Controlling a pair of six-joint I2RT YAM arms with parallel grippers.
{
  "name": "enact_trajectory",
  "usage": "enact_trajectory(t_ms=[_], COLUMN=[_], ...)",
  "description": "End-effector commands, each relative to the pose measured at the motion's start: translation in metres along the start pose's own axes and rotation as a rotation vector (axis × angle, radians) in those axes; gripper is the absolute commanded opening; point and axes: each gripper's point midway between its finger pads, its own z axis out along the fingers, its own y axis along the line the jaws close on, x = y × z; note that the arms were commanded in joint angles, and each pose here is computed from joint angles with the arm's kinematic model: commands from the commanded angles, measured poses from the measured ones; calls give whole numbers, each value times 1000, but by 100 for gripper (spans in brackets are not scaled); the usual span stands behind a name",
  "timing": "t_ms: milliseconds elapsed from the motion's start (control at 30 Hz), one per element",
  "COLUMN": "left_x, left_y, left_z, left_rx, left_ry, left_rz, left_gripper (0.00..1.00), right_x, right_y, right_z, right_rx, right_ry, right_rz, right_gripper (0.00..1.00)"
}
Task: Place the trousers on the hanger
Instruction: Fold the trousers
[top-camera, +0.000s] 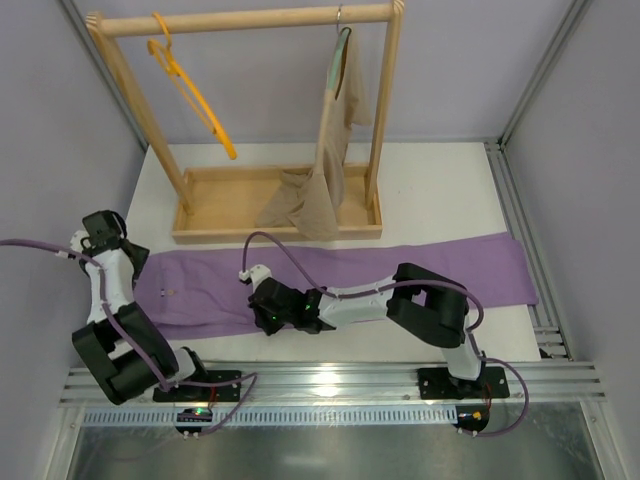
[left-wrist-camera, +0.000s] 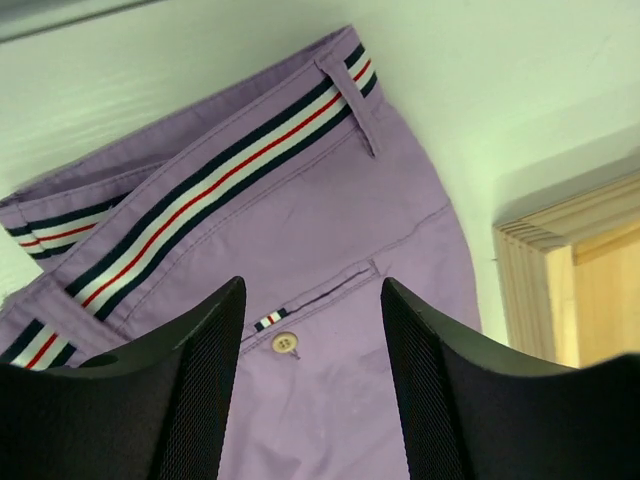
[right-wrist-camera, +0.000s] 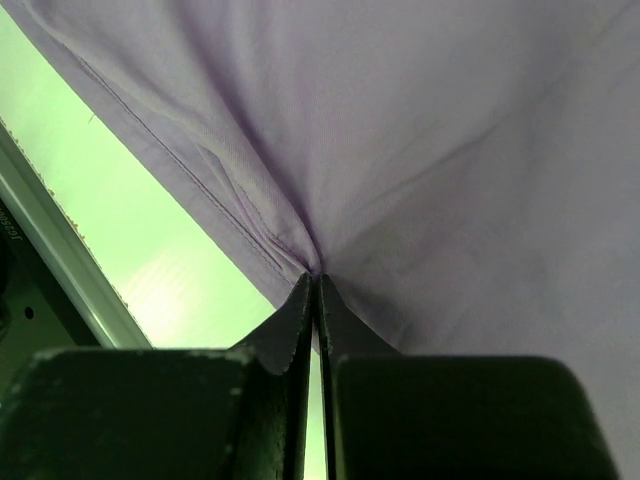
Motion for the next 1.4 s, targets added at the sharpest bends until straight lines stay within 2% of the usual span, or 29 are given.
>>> enact_trajectory(t_ms=[0, 67, 133, 167, 267, 367, 433, 600, 800, 933, 1000, 1100, 1200, 1233, 1367], left_x=[12, 29, 42, 35, 32, 25, 11, -12, -3, 13, 25, 30, 18, 13, -6], left_y=[-5, -16, -30, -30, -26, -32, -40, -16, 11, 15, 11, 1, -5, -6, -15], left_z=[18, 27, 27, 29, 35, 38, 32, 26, 43, 63, 74, 82, 81, 81, 79], left_rx=[-15, 30, 69, 33, -12, -25, -9, -125, -200, -221, -214, -175, -169, -170, -169], left_ry=[73, 150, 177, 139, 125, 133, 95, -17, 41, 103, 172, 222, 198, 181, 128], left_rz=[37, 49, 98, 114, 146, 170, 204, 201, 131, 151, 165, 191, 219, 228, 228], left_gripper=[58, 58, 59, 60, 61, 61, 61, 69, 70, 59, 56, 40, 8, 2, 1], right_x=[53, 55, 57, 55, 47, 39, 37, 44, 45, 41, 39, 45, 50, 51, 57], right_y=[-43, -51, -58, -61, -55, -43, -37, -41, -40, -39, -39, -44, -45, -46, -46], right_z=[-12, -16, -22, -24, -30, -33, -31, -25, -26, -27, -26, -24, -24, -23, -20], right_rx=[150, 185, 213, 224, 204, 158, 132, 142, 138, 140, 147, 160, 159, 162, 161], right_ry=[137, 131, 130, 128, 125, 104, 97, 114, 118, 113, 110, 127, 136, 140, 156], right_rz=[-14, -18, -33, -46, -57, -37, -17, -5, -5, -17, -22, -16, -16, -15, -16], right_gripper=[4, 4, 4, 5, 6, 8, 9, 9, 12, 13, 13, 12, 13, 12, 12])
